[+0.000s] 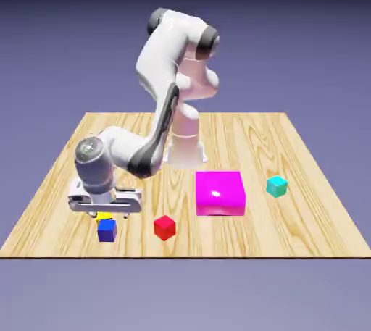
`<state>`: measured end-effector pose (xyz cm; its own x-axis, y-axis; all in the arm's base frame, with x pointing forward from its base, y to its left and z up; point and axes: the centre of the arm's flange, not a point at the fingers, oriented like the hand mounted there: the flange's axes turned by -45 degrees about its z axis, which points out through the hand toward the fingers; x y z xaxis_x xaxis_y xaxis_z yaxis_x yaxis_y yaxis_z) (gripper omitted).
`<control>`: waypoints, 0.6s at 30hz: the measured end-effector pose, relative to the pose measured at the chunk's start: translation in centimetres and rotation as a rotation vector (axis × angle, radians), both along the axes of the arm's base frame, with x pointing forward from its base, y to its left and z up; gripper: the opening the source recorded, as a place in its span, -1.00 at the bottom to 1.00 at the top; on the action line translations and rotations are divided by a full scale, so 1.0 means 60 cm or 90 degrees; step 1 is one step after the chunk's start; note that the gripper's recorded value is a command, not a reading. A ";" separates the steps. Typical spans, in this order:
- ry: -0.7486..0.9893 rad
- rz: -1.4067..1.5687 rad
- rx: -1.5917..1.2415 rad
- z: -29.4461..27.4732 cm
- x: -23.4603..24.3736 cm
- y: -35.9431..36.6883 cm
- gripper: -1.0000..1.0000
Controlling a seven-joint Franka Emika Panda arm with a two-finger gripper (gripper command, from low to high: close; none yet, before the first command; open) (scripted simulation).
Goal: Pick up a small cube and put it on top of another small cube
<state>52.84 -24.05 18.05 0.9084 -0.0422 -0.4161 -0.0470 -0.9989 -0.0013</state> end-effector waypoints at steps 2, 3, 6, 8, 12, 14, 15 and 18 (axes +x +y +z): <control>0.008 0.000 0.000 -0.004 0.000 -0.004 0.00; 0.007 0.001 0.000 -0.038 -0.009 -0.003 0.00; 0.008 0.000 0.000 -0.113 -0.036 -0.002 -1.00; 0.007 0.000 0.000 -0.113 -0.036 -0.002 -1.00; 0.007 0.005 0.000 0.009 -0.011 -0.008 -1.00; 0.007 0.018 -0.002 0.040 -0.038 -0.017 -1.00; 0.007 0.025 -0.001 0.054 -0.053 -0.021 -1.00; 0.007 0.040 0.001 0.081 -0.085 -0.028 -1.00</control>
